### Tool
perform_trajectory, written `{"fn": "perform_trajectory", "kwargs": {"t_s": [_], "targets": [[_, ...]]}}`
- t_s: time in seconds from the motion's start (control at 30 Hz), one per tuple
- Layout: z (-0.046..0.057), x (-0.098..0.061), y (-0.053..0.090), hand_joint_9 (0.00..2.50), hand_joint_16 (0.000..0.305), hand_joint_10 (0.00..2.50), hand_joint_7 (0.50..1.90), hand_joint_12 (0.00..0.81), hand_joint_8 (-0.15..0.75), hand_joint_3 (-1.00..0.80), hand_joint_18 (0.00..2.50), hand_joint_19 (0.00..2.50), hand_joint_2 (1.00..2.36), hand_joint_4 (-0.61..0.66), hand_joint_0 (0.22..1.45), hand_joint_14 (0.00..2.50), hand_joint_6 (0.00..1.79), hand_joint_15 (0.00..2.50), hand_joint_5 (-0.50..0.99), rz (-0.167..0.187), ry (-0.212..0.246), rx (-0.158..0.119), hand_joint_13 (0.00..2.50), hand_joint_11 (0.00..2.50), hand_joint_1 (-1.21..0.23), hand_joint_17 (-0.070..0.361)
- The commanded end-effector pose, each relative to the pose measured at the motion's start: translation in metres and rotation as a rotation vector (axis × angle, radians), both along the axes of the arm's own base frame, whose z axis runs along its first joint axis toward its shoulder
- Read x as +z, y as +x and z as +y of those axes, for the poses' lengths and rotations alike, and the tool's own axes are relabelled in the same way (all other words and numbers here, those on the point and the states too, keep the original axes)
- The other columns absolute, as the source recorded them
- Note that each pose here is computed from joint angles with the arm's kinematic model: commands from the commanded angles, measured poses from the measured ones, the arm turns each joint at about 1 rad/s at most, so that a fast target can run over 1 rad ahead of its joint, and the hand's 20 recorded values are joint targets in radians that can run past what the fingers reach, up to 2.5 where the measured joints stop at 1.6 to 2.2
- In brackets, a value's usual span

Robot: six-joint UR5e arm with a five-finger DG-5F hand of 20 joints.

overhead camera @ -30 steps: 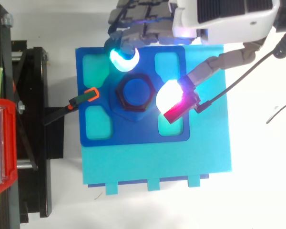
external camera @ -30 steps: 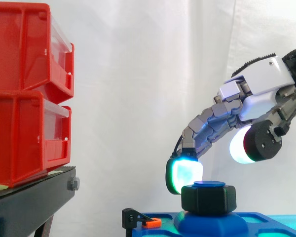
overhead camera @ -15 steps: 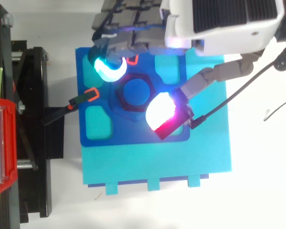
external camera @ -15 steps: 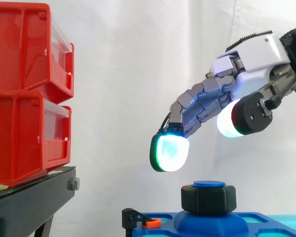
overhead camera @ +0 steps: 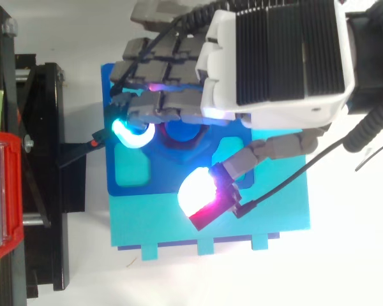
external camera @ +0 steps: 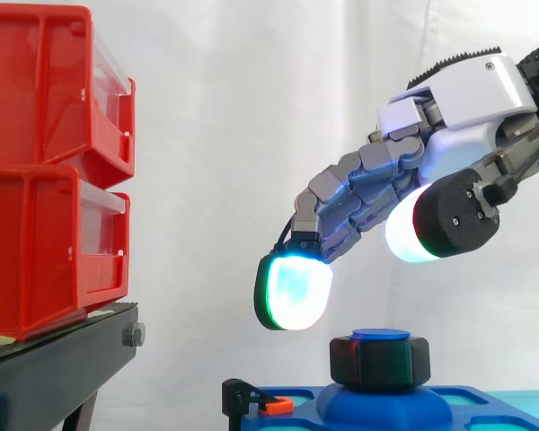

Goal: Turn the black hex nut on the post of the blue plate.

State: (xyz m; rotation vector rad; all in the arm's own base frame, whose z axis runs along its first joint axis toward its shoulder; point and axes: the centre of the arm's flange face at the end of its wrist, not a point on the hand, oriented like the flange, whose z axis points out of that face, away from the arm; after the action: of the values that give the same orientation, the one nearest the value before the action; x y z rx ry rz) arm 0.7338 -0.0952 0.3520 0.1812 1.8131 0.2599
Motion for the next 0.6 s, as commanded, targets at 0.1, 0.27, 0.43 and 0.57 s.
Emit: {"fn": "perform_trajectory", "kwargs": {"t_s": [0.1, 0.27, 0.43, 0.57], "targets": [[0.003, -0.002, -0.001, 0.38, 0.056, 0.0, 0.79, 0.38, 0.26, -0.5, 0.12, 0.0, 1.0, 0.22, 0.46, 0.0, 0.5, 0.0, -0.19, 0.014, -0.005, -0.005, 0.31, 0.0, -0.4, 0.127], [0.003, -0.002, -0.003, 0.38, 0.057, 0.0, 0.79, 0.38, 0.261, -0.5, 0.12, 0.0, 1.0, 0.22, 0.46, 0.0, 0.5, 0.0, -0.19, 0.027, -0.009, -0.005, 0.31, 0.0, -0.4, 0.127], [-0.004, -0.003, -0.007, 0.38, 0.057, 0.0, 0.79, 0.38, 0.26, -0.5, 0.12, 0.0, 1.0, 0.22, 0.46, 0.0, 0.5, 0.0, -0.19, 0.048, -0.016, -0.009, 0.31, 0.0, -0.4, 0.127], [-0.007, -0.003, -0.008, 0.37, 0.057, 0.0, 0.79, 0.379, 0.26, -0.5, 0.12, 0.0, 1.0, 0.22, 0.47, 0.0, 0.5, 0.0, -0.19, 0.056, -0.016, -0.012, 0.31, 0.0, -0.4, 0.127]]}}
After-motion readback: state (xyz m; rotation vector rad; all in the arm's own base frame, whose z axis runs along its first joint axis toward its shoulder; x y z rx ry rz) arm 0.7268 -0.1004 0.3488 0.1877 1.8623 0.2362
